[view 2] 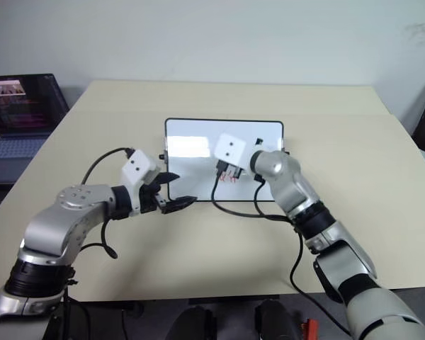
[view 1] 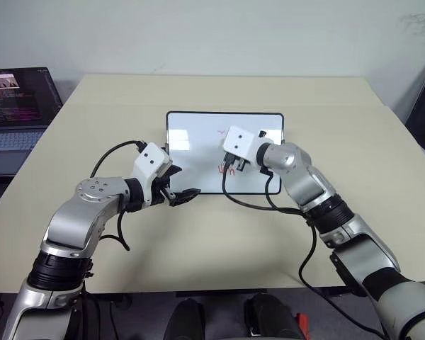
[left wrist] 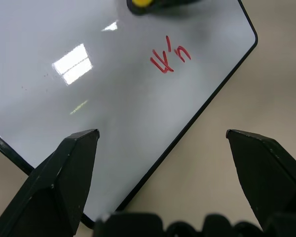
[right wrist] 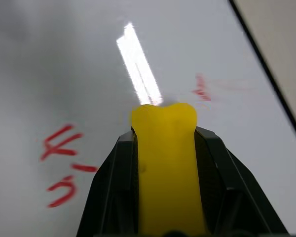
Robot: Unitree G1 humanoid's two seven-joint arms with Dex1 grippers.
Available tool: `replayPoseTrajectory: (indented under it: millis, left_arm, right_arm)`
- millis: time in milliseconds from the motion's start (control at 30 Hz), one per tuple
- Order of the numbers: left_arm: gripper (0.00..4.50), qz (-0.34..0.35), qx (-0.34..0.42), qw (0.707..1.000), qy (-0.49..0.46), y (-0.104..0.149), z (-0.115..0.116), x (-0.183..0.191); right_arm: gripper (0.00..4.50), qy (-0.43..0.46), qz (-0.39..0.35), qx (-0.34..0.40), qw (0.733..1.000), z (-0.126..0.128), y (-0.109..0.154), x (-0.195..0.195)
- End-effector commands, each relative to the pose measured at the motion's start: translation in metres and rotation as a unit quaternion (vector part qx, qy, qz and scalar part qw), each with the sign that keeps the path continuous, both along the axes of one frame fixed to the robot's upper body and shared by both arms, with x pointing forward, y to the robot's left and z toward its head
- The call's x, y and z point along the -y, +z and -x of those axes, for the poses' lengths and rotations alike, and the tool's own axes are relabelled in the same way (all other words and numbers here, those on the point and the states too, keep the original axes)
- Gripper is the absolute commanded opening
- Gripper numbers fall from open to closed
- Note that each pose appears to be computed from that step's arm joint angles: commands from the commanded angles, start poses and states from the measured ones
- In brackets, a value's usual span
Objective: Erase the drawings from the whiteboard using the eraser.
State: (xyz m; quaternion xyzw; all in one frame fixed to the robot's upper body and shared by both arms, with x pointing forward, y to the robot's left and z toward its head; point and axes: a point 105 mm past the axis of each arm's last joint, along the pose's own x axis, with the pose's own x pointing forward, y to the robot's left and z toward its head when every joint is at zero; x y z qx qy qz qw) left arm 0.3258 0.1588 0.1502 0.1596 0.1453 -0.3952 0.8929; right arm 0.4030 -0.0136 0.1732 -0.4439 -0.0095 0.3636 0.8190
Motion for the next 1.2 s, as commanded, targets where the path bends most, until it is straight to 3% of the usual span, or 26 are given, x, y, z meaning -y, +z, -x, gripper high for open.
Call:
replayPoseTrajectory:
  millis: [33,233,467,600,833,1200]
  left_arm:
    - [4.5,-0.004,0.022,1.0,-0.006,0.011,0.0,0.001]
    - [4.5,-0.003,0.021,1.0,-0.007,0.011,-0.001,0.002]
    - [4.5,-0.003,0.021,1.0,-0.005,0.01,0.0,0.001]
    - [4.5,-0.003,0.021,1.0,-0.005,0.01,0.0,0.002]
    - [4.5,-0.002,0.021,1.0,-0.006,0.01,0.0,0.003]
    - [4.5,-0.003,0.021,1.0,-0.008,0.011,0.0,0.003]
  right_arm:
    - [1.2,-0.055,-0.023,0.047,0.997,-0.018,0.018,0.012]
    - [1.2,-0.077,-0.067,0.113,0.988,-0.031,0.052,0.009]
    - [1.2,-0.033,-0.022,0.041,0.998,-0.018,0.015,-0.002]
    - [1.2,-0.026,-0.008,0.034,0.999,-0.016,0.01,-0.005]
    - [1.2,-0.068,-0.055,0.13,0.988,-0.031,0.053,0.002]
    - [1.2,-0.028,0.011,0.04,0.999,-0.015,0.004,0.0]
